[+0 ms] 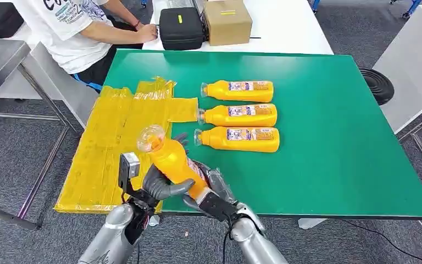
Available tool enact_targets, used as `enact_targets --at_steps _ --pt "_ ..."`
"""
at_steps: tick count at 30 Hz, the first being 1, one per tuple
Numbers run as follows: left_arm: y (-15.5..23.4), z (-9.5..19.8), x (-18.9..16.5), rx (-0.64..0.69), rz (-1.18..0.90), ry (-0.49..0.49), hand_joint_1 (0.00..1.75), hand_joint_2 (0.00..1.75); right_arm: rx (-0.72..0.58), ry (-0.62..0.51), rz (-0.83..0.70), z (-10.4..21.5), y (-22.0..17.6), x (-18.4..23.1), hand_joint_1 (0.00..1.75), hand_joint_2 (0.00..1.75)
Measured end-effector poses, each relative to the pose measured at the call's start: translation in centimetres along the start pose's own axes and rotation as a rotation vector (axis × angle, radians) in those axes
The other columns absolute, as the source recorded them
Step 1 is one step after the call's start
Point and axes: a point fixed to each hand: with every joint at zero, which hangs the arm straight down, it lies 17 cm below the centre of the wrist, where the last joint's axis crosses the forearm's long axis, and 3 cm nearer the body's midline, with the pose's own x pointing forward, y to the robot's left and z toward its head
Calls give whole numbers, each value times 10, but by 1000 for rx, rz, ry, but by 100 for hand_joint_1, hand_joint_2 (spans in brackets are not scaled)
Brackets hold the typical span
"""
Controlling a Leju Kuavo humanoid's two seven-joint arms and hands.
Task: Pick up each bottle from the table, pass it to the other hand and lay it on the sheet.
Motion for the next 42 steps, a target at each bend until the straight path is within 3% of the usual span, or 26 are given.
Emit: enact_targets --at_steps 16,30,31,32,42 --pt "42 14 27 96 200 -92 0 175 95 84 21 7 21 -30 175 175" --pt "50 12 45 102 202 -140 3 175 122 109 25 14 28 -39 175 175" --pt "50 11 45 103 202 -141 96 175 122 109 25 14 28 -39 175 175" --pt "50 11 46 103 201 -142 173 175 124 109 27 14 29 -39 175 175" --pt "48 11 46 89 168 -137 175 175 126 110 30 14 28 -39 175 175"
